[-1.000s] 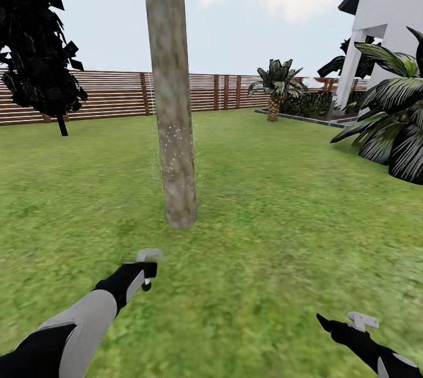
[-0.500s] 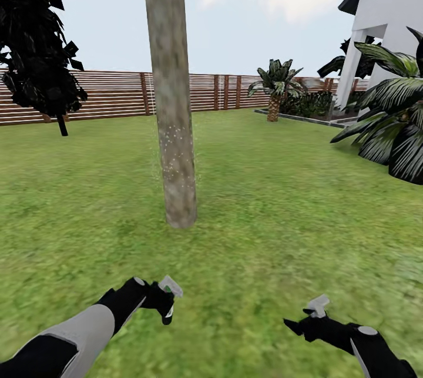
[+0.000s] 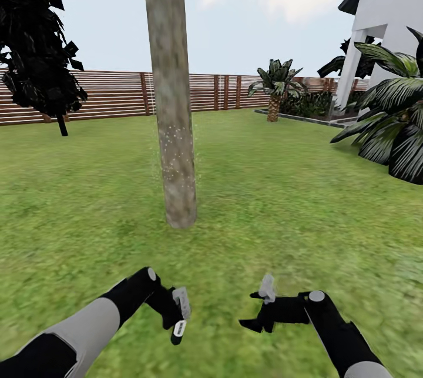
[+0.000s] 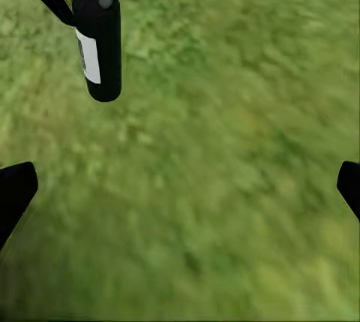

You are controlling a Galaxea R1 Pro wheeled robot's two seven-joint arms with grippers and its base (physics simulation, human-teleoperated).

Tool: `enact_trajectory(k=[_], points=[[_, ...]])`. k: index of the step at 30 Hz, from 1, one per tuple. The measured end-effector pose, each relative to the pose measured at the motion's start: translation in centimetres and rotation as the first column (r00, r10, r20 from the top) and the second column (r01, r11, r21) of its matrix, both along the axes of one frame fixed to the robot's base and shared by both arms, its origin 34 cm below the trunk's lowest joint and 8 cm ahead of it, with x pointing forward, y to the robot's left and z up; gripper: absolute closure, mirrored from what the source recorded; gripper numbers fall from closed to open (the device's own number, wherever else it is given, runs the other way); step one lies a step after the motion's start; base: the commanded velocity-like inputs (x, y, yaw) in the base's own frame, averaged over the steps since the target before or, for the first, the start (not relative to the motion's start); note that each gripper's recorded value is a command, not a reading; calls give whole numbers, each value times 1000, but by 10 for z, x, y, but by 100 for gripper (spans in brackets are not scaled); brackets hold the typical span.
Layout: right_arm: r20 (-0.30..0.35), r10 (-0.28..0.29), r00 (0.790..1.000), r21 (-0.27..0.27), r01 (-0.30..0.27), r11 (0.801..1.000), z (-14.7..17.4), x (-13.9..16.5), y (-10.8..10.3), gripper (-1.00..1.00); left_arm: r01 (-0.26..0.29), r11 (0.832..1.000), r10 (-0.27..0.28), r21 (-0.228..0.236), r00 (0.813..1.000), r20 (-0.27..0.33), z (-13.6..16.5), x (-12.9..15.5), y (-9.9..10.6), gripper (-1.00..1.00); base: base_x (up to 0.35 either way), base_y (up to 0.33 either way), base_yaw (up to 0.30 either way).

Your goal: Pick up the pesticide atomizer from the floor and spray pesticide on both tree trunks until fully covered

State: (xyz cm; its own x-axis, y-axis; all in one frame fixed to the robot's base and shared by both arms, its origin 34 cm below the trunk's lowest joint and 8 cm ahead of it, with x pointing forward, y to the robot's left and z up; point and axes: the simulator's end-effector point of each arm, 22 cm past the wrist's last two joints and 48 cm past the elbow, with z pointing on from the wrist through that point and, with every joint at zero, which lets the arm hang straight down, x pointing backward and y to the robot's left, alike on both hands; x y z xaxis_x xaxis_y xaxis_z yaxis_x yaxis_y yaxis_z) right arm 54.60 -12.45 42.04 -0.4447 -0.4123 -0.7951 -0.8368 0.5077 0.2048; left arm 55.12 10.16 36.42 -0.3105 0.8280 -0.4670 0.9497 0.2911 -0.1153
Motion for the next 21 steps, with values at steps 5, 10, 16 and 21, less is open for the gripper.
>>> enact_trajectory(k=[5,10,16,21], points=[[43,58,997,27,-59,998,22,1,22,100,72,997,-72,-2,997,-5,3,-9,-13,100,0,0,0],[44,56,997,25,-57,998,29,3,25,100,152,988,-152,12,988,-2,3,-20,-38,100,0,0,0],[60,146,987,-12,-146,989,30,-9,46,100,211,977,-209,-31,977,40,18,-19,-69,100,0,0,0],[72,151,986,-14,-150,989,34,-7,48,100,229,972,-227,-49,973,44,23,-23,-86,100,0,0,0]])
